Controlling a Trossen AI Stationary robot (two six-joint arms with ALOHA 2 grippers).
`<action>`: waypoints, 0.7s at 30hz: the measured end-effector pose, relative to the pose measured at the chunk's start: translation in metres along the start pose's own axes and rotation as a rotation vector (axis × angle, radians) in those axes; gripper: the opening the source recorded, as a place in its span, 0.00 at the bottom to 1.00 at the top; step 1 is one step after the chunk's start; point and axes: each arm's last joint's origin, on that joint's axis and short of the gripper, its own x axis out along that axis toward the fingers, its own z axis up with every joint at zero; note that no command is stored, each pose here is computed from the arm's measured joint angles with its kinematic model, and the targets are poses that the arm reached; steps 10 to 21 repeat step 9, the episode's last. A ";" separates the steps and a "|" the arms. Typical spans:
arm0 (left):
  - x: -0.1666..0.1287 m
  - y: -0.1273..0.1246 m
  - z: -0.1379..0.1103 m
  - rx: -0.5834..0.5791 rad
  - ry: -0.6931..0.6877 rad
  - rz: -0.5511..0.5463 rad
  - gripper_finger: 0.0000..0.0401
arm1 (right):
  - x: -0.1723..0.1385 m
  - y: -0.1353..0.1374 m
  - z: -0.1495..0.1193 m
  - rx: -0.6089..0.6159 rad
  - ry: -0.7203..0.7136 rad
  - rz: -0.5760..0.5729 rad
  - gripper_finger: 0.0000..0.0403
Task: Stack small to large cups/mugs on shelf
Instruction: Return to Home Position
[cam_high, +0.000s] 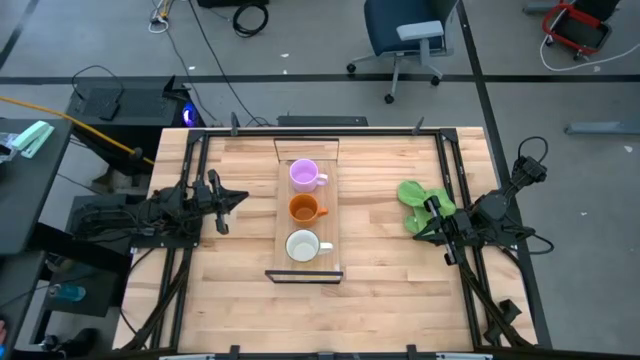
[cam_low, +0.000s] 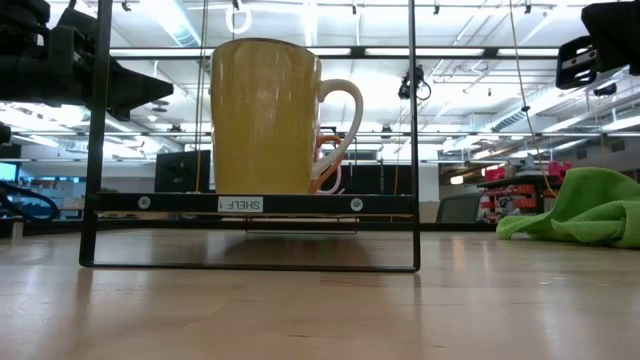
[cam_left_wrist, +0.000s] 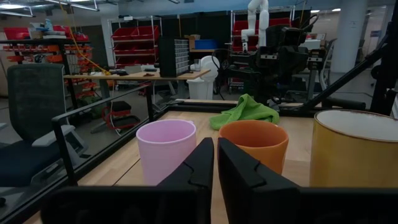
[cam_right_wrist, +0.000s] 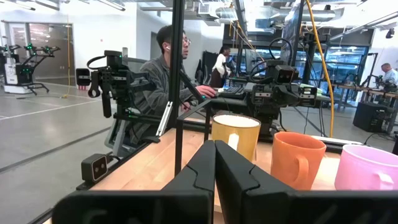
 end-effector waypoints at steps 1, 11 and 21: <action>0.000 0.000 0.000 0.000 0.000 0.000 0.08 | 0.000 0.000 0.000 0.000 0.000 0.000 0.03; 0.000 0.000 0.000 0.000 0.000 0.000 0.05 | 0.000 0.000 0.000 0.000 0.000 0.000 0.03; 0.000 0.000 0.000 0.000 0.000 0.000 0.05 | 0.000 0.000 0.000 0.000 0.000 0.000 0.03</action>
